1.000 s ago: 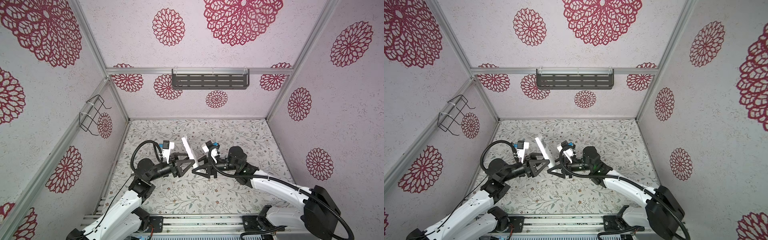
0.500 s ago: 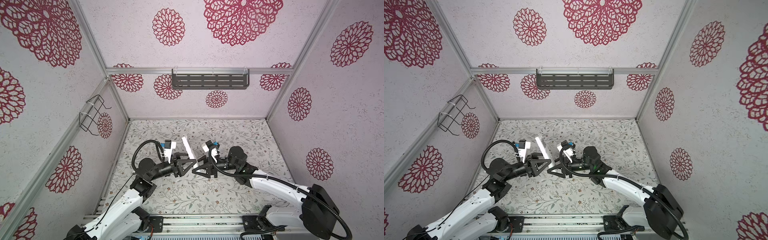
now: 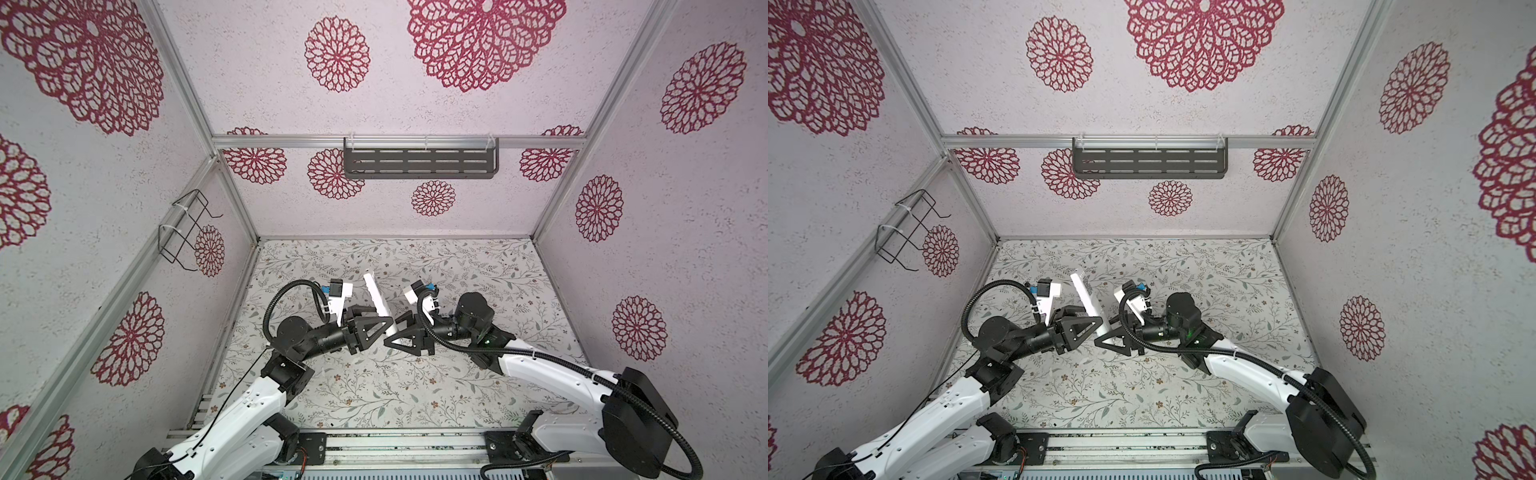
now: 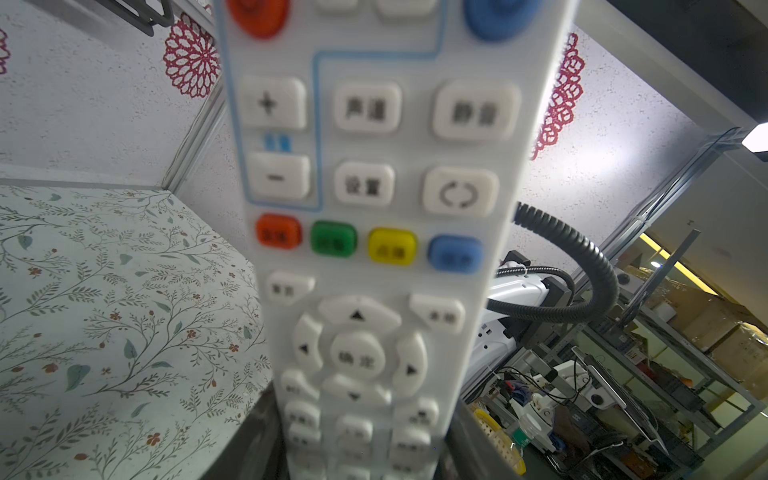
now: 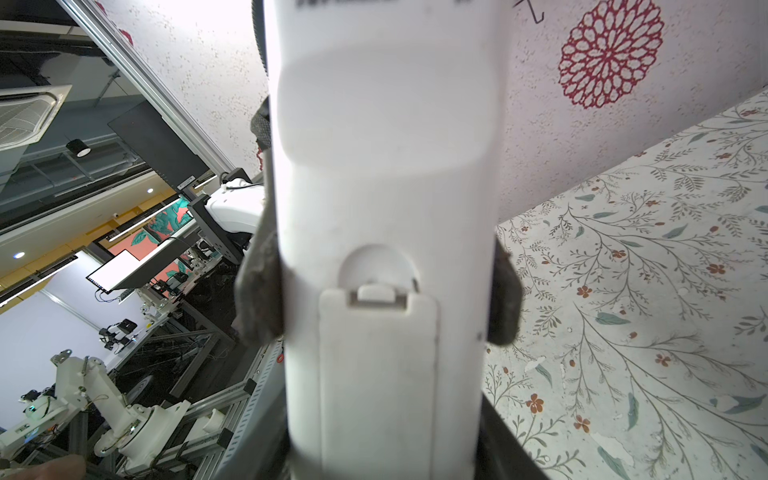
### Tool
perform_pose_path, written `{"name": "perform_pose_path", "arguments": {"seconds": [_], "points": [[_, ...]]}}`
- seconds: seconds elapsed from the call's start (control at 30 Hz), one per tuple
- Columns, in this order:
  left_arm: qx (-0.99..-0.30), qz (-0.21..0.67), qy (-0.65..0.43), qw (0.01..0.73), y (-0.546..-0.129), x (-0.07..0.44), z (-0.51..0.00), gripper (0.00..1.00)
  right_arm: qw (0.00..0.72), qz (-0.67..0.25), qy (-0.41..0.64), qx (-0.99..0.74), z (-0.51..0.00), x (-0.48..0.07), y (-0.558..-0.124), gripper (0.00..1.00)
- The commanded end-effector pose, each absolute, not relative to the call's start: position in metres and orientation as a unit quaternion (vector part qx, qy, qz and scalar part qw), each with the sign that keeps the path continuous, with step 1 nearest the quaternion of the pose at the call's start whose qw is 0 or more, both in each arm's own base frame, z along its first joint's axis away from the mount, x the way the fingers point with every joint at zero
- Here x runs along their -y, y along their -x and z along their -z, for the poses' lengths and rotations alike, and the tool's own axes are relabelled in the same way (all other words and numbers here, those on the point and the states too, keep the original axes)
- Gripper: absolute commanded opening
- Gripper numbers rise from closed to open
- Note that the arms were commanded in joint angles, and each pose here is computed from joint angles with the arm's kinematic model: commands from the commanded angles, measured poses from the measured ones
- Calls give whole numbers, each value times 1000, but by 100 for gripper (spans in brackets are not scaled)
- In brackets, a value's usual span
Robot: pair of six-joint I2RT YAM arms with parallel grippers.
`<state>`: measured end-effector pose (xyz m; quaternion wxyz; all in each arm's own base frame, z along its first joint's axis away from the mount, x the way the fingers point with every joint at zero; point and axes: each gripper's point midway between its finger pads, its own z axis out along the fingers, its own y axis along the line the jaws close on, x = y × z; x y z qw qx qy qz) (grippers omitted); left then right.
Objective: Load the batteries into the remote control
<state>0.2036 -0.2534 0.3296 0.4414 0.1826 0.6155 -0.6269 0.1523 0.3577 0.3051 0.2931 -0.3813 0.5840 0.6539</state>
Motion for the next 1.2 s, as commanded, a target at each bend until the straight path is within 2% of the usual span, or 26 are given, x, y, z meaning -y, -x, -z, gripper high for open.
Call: {"name": "perform_pose_path", "arguments": {"seconds": [0.0, 0.07, 0.27, 0.47, 0.73, 1.0, 1.17], "points": [[-600, 630, -182, 458, -205, 252, -346, 26, 318, -663, 412, -537, -328, -354, -142, 7], [-601, 631, -179, 457, -206, 252, -345, 23, 320, -660, 411, -542, -326, -354, -143, 12], [-614, 622, -166, 457, -209, 251, -344, 18, 345, -618, 404, -579, -316, -354, -155, 47], [-628, 610, -149, 459, -214, 248, -341, 18, 361, -591, 394, -605, -310, -352, -165, 69], [-649, 583, -124, 473, -224, 240, -337, 16, 374, -570, 388, -620, -307, -350, -172, 82], [-771, 444, -49, 454, -246, 208, -285, 13, 390, -498, 386, -671, -289, -333, -180, 87], [-824, 378, -6, 422, -252, 190, -249, 12, 421, -412, 355, -726, -267, -311, -202, 87]]}}
